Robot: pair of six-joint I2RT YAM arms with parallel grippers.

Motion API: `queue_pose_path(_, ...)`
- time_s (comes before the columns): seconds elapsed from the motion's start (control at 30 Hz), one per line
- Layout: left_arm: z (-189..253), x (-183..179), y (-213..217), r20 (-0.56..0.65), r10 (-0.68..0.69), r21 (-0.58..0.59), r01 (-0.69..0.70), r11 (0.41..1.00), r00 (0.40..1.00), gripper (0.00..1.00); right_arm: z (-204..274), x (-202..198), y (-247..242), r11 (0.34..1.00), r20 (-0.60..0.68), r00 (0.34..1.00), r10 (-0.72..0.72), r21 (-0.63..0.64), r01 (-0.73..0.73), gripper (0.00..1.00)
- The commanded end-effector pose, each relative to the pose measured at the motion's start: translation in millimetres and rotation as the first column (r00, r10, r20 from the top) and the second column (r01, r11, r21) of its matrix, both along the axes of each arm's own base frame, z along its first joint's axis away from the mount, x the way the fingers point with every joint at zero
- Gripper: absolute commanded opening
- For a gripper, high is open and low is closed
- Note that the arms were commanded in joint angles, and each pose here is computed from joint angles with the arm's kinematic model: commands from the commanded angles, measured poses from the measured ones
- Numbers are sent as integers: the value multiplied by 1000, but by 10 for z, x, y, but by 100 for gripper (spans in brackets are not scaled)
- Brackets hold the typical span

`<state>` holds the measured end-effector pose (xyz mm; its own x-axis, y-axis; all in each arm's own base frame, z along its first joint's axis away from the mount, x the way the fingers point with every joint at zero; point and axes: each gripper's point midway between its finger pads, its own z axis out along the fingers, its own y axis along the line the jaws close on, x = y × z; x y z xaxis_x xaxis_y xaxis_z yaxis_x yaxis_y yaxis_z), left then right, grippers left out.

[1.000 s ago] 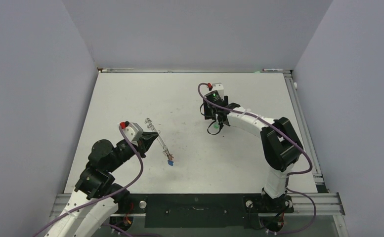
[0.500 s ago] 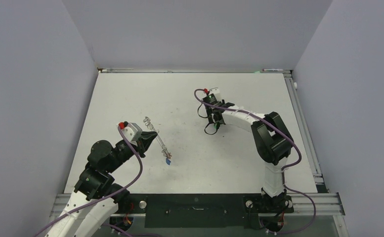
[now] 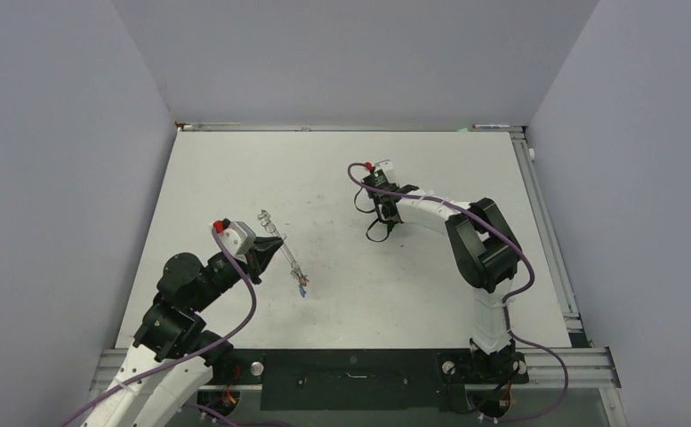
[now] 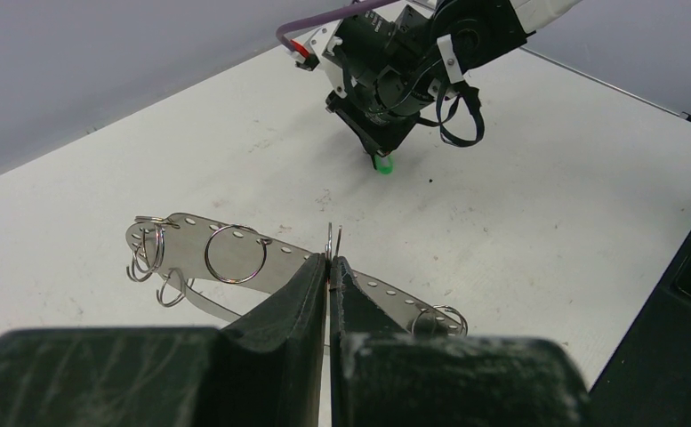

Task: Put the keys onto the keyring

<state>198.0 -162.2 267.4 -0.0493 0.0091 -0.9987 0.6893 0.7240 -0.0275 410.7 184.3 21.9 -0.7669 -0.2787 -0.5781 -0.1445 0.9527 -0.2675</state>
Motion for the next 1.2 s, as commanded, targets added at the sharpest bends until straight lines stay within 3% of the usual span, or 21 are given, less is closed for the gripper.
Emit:
queue_pose_path(0.0, 284, 2, 9, 78, 6, -37, -3, 999, 997, 0, 93, 114, -1, 1000, 28, 1000, -8, 3, 8, 6)
queue_pose_path(0.27, 258, 15, 3, 71, 6, -30, -3, 1000, 997, 0, 238, 95, 84, 999, 51, 998, 24, 44, -26, 5)
queue_pose_path(0.53, 260, 21, 17, 73, 14, -29, -12, 999, 997, 0, 594, -152, 478, 958, 94, 984, 153, 230, -172, 5)
queue_pose_path(0.7, 274, 13, 16, 77, 11, -32, -8, 999, 997, 0, 841, -461, 778, 855, 132, 960, 248, 435, -281, 5)
queue_pose_path(0.87, 285, 5, 15, 82, 7, -35, -4, 999, 997, 0, 1009, -815, 959, 745, 139, 926, 350, 559, -365, 5)
queue_pose_path(1.17, 260, 9, 4, 79, 1, -31, 2, 1000, 997, 0, 1263, -1330, 1152, 615, 198, 819, 538, 572, -542, 5)
